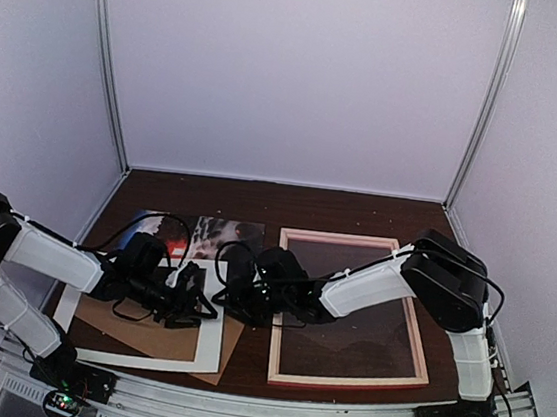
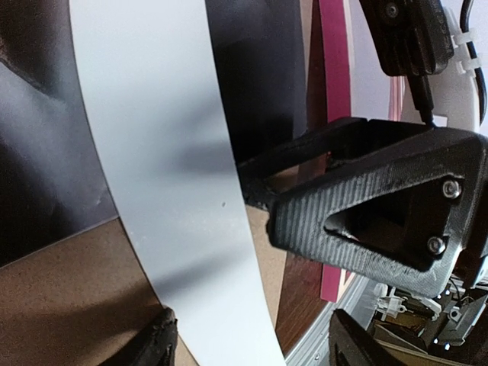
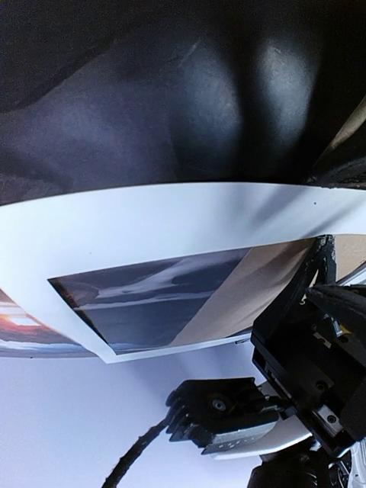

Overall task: Put the photo into the frame
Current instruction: Pick up the mat board from the photo.

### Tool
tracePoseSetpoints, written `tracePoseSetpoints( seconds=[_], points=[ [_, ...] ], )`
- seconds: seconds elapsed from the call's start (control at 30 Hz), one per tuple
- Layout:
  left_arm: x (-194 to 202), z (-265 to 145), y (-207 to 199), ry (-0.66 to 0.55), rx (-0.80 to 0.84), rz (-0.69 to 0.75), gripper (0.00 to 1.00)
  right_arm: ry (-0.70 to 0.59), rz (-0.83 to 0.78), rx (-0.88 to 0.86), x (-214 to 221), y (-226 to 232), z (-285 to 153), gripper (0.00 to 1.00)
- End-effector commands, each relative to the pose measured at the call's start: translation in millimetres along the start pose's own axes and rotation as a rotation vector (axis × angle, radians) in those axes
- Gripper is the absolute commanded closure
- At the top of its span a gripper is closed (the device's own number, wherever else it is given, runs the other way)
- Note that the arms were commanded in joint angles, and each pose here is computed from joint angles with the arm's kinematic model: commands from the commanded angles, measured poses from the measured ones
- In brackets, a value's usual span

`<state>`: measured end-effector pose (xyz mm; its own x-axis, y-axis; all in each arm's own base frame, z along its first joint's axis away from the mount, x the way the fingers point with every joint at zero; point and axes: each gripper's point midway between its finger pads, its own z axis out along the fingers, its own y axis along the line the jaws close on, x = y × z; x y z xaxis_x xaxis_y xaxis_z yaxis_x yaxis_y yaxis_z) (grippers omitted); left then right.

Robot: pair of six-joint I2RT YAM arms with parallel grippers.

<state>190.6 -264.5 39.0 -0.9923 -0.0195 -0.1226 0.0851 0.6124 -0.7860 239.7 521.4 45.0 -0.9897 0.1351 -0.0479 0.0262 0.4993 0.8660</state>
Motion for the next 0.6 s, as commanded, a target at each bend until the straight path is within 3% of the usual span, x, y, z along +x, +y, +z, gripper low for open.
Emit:
tracePoseSetpoints(
  seconds=[0.0,0.57],
  points=[
    [14.7,8.0,23.6,0.042,-0.07,-0.025,0.31,0.038,-0.027,-0.016,8.7,-2.2,0.4,0.57],
    [7.5,9.0,11.2,0.02,-0.017,0.008,0.31,0.057,-0.027,-0.12,2.6,11.0,-13.3,0.58]
  ],
)
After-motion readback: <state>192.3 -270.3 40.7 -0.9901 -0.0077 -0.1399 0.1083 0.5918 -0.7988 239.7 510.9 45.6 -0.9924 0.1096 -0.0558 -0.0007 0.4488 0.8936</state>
